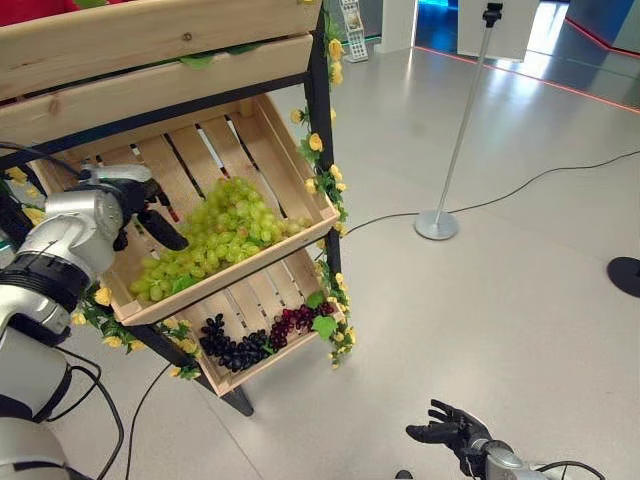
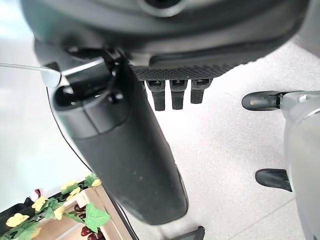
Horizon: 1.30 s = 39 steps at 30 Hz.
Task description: Pick up the fruits from the basket on one side to the basket on the other side
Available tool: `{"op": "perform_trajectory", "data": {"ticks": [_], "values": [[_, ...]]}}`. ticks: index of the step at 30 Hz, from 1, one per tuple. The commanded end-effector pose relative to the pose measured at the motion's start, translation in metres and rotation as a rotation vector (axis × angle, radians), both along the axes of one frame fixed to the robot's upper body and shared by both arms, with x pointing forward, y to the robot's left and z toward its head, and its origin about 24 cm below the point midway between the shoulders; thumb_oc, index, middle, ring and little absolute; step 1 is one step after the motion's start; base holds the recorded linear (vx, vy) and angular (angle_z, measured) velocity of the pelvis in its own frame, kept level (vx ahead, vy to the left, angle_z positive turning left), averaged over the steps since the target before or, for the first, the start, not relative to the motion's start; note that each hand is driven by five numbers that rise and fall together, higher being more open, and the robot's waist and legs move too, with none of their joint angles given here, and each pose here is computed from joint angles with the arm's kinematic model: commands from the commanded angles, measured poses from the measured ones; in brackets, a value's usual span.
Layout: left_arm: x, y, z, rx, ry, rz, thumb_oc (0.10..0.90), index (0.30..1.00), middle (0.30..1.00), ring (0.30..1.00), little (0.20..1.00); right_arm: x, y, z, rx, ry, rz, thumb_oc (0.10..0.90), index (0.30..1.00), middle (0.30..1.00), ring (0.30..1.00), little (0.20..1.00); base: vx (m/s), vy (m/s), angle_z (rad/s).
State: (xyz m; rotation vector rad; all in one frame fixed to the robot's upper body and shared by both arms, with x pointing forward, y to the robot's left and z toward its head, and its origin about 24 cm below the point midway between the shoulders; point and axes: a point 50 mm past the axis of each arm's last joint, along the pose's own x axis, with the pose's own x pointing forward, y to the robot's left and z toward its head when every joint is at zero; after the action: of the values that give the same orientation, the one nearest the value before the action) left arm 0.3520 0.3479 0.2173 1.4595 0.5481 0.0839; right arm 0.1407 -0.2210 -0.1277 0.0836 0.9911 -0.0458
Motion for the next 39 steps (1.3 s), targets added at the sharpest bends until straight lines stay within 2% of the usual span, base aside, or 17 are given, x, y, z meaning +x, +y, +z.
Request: {"op": "perform_trajectory", "data": {"ticks": [1,6,8,9,11,14,15,17,20,21,23,30,39], "values": [[-0.022,0.033,0.086,-0.086,-0.338,0.138,0.800,0.900,0.900,0.900,0.900,0.030,-0.008,0.018,-0.005,-0.124,0.007,0.800,0.900,0.900,0.900,0.900,0.00,0.000,0.00],[-0.022,0.031,0.087,-0.259,-0.482,0.095,0.800,0.900,0.900,0.900,0.900,0.026,-0.006,0.015,-0.008,-0.115,0.005,0.800,0.900,0.900,0.900,0.900,0.00,-0.002,0.02],[-0.023,0.025,0.097,-0.376,-0.665,0.030,0.800,0.900,0.900,0.900,0.900,0.023,-0.006,0.013,-0.005,-0.109,0.004,0.800,0.900,0.900,0.900,0.900,0.00,0.000,0.00],[-0.022,0.021,0.099,-0.426,-0.694,0.007,0.800,0.900,0.900,0.900,0.900,0.021,-0.005,0.012,-0.003,-0.108,0.003,0.800,0.900,0.900,0.900,0.900,0.00,0.000,0.00],[-0.020,0.006,0.102,-0.584,-0.796,-0.082,0.800,0.900,0.900,0.900,0.900,0.019,-0.004,0.011,0.003,-0.109,-0.005,0.800,0.900,0.900,0.900,0.900,0.00,0.000,0.00],[-0.015,-0.029,0.096,-0.951,-0.865,-0.240,0.800,0.900,0.900,0.900,0.900,0.018,-0.001,0.008,0.009,-0.110,-0.014,0.800,0.900,0.900,0.900,0.900,0.00,0.000,0.00],[-0.014,-0.037,0.092,-1.004,-0.864,-0.259,0.800,0.900,0.900,0.900,0.900,0.018,-0.001,0.007,0.010,-0.111,-0.014,0.800,0.900,0.900,0.900,0.900,0.00,0.000,0.00],[-0.009,-0.071,0.075,-1.236,-0.824,-0.373,0.800,0.900,0.900,0.900,0.900,0.020,0.003,0.006,0.014,-0.116,-0.012,0.800,0.900,0.900,0.900,0.900,0.00,-0.004,0.02],[-0.010,-0.106,0.055,-1.399,-0.751,-0.510,0.800,0.900,0.900,0.900,0.900,0.022,0.006,0.006,0.015,-0.120,-0.008,0.800,0.900,0.900,0.900,0.900,0.00,0.000,0.00],[-0.011,-0.108,0.054,-1.414,-0.741,-0.523,0.800,0.900,0.900,0.900,0.900,0.022,0.006,0.006,0.015,-0.120,-0.007,0.800,0.900,0.900,0.900,0.900,0.00,0.000,0.00],[-0.017,-0.141,0.027,-1.585,-0.632,-0.637,0.800,0.900,0.900,0.900,0.900,0.026,0.011,0.006,0.025,-0.123,-0.013,0.800,0.900,0.900,0.900,0.900,0.00,-0.009,-0.06],[-0.029,-0.169,-0.017,-1.798,-0.502,-0.692,0.800,0.900,0.900,0.900,0.900,0.026,0.021,0.006,0.040,-0.128,-0.022,0.800,0.900,0.900,0.900,0.900,-0.01,-0.013,-0.03],[-0.047,-0.199,-0.067,-2.004,-0.351,-0.729,0.800,0.900,0.900,0.900,0.900,0.035,0.017,0.014,0.040,-0.163,-0.041,0.800,0.900,0.900,0.900,0.900,-0.03,-0.035,-0.07]]}}
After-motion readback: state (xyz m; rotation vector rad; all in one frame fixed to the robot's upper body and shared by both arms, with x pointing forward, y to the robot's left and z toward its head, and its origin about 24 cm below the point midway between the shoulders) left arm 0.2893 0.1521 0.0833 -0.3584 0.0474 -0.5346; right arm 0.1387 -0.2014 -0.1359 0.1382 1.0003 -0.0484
